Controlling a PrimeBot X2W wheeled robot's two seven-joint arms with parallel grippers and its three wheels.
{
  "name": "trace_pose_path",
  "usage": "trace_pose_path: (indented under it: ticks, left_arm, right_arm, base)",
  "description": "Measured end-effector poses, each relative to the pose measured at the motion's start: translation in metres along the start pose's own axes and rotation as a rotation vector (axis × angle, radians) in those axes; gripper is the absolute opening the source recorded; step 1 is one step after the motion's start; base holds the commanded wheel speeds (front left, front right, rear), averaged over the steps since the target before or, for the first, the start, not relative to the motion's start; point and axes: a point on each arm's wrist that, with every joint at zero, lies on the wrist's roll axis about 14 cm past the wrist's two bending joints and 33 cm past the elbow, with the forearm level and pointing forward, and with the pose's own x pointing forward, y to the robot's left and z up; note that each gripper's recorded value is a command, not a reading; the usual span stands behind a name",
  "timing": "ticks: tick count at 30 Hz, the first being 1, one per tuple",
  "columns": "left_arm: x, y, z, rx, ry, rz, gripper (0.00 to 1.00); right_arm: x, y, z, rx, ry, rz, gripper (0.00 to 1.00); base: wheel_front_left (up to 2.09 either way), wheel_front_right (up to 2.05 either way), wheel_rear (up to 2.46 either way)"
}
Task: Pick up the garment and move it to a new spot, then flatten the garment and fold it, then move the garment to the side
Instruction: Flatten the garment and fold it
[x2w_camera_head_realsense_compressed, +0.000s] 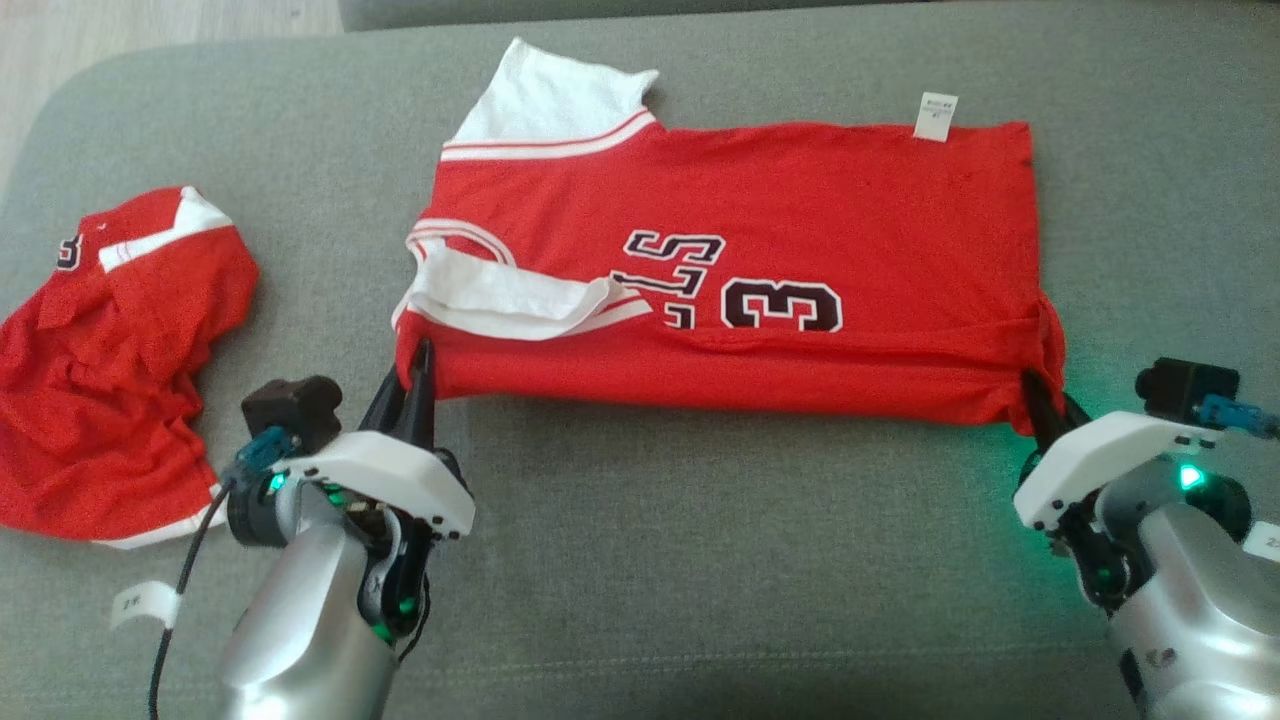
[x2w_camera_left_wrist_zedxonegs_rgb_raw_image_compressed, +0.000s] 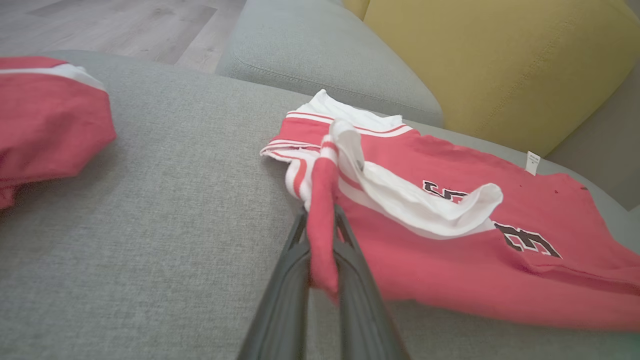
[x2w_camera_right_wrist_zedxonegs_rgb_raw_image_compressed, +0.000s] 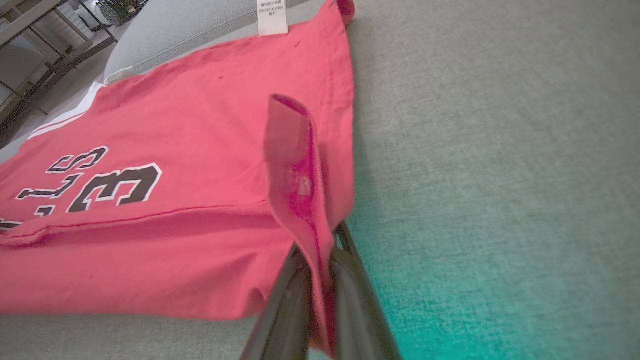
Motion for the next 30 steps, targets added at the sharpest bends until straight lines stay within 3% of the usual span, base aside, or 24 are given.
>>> trace_pose_path:
  ticks: [12, 28, 29, 30]
  left_arm:
    - [-0.033, -0.008, -0.021, -0.007, 0.108, -0.035, 0.0]
    - [-0.073, -0.015, -0.057, 0.013, 0.284, -0.082, 0.0]
    - [-0.074, -0.016, -0.058, 0.015, 0.289, -0.084, 0.0]
    - [-0.073, -0.016, -0.058, 0.016, 0.292, -0.082, 0.0]
  right_arm:
    - [-0.033, -0.017, 0.017, -0.093, 0.095, 0.015, 0.0]
    - [-0.083, -0.035, -0.028, -0.054, 0.25, 0.023, 0.0]
    - [-0.084, -0.033, -0.028, -0.047, 0.247, 0.026, 0.14]
    - [-0.084, -0.032, -0.028, -0.038, 0.24, 0.028, 0.73]
  base:
    - [0.0, 0.0, 0.0]
    - [0.0, 0.0, 0.0]
    - [0.0, 0.0, 0.0]
    - [0.0, 0.0, 0.0]
